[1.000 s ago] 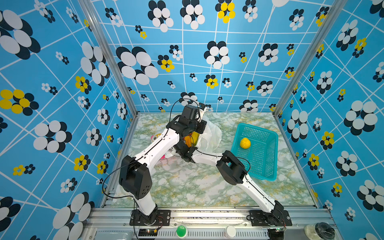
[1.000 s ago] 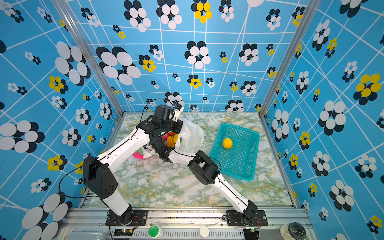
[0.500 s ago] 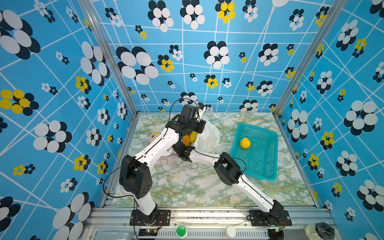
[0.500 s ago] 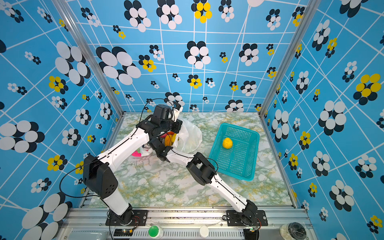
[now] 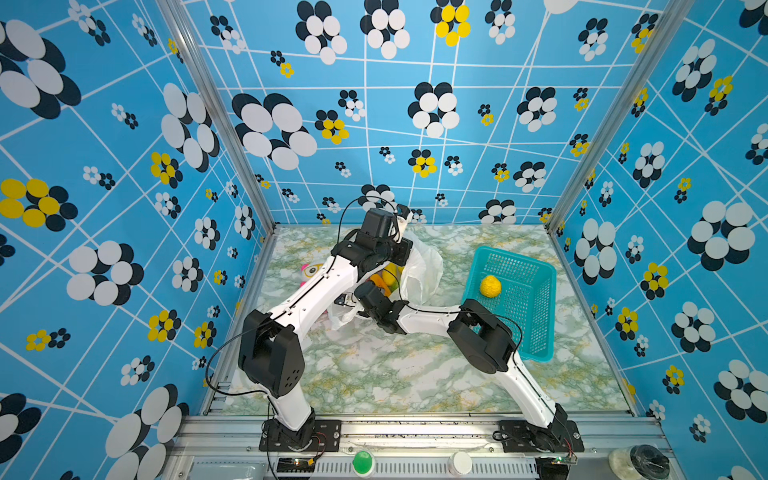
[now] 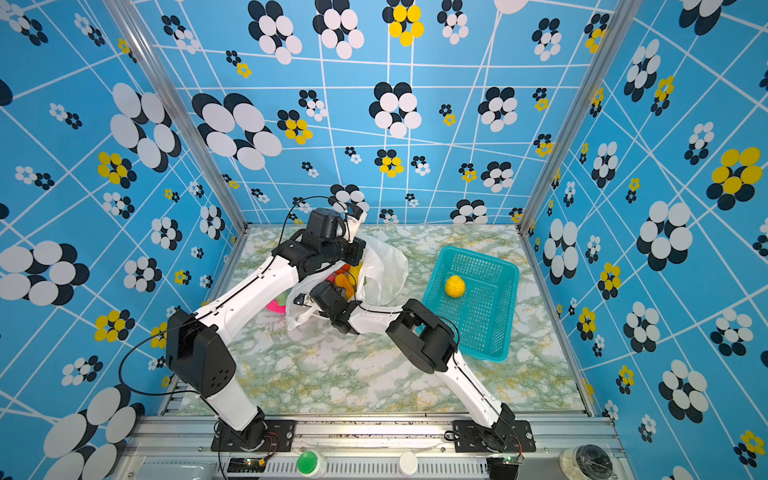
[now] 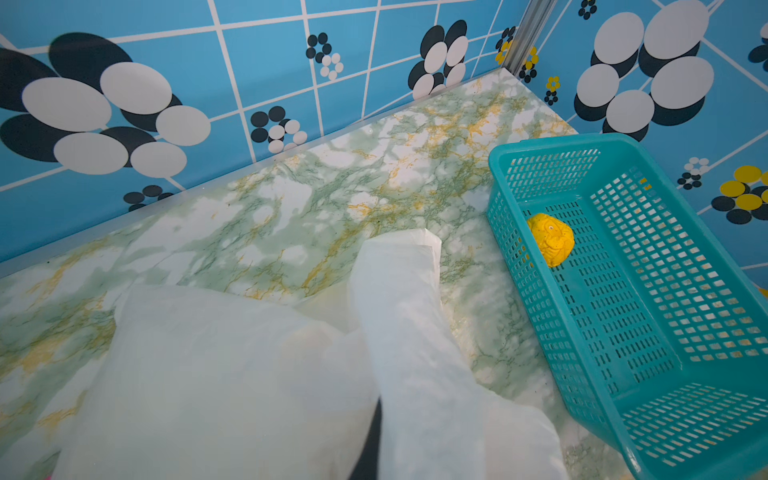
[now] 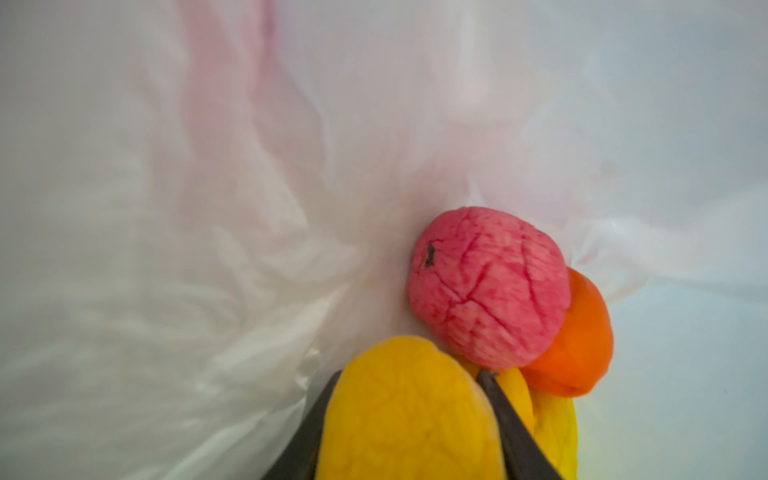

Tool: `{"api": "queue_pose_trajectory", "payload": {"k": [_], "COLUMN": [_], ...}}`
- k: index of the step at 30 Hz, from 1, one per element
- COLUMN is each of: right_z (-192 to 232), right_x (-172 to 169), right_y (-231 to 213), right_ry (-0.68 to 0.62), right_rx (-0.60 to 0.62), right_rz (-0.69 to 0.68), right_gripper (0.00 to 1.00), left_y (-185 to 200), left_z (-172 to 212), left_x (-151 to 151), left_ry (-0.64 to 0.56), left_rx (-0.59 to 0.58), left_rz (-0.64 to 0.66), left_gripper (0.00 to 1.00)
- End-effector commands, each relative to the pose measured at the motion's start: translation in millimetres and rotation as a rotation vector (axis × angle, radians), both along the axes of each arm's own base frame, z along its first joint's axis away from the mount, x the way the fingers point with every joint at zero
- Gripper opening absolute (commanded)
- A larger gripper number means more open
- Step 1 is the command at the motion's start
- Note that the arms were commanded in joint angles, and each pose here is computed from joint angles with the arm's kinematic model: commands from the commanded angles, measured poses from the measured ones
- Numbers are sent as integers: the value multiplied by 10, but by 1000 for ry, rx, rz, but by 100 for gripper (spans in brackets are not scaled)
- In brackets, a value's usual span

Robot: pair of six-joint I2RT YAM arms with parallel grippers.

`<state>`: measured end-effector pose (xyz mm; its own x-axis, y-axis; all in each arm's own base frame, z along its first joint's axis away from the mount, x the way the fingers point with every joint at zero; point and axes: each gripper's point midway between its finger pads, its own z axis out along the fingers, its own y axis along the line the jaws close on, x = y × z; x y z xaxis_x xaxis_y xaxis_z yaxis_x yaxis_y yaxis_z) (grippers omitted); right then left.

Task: Untie the knot of the plastic bag and take out the fruit
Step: 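Pull the yellow fruit out through the bag opening with the right gripper, then carry the yellow fruit over the teal basket with the right gripper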

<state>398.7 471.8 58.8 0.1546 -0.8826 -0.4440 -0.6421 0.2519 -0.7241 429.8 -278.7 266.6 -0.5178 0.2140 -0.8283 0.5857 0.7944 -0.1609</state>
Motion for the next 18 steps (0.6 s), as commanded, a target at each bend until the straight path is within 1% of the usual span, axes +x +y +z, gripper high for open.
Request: {"api": "queue_pose_trajectory", "payload": {"k": [1, 2, 3, 5, 8, 18], "right_z": [377, 374, 497, 551, 645, 842], "right_x": [-111, -148, -185, -262, -405, -704], "right_y": [-43, -104, -157, -250, -357, -815], "right_ry": [2, 10, 5, 15, 50, 91], "right_rx": [148, 160, 189, 219, 273, 375], "right_rz": [-24, -34, -40, -49, -45, -97], "right_gripper": [0, 0, 0, 0, 0, 0], "left_y": [18, 31, 38, 54, 75, 79], "left_z": [186, 181, 177, 174, 148, 134], "left_x": [30, 40, 46, 60, 89, 117], "left_ry": [-34, -34, -34, -36, -30, -22], "left_rx": [-38, -36, -35, -32, -29, -35], "left_rz": [7, 14, 19, 30, 42, 49], "left_gripper": [0, 0, 0, 0, 0, 0]}}
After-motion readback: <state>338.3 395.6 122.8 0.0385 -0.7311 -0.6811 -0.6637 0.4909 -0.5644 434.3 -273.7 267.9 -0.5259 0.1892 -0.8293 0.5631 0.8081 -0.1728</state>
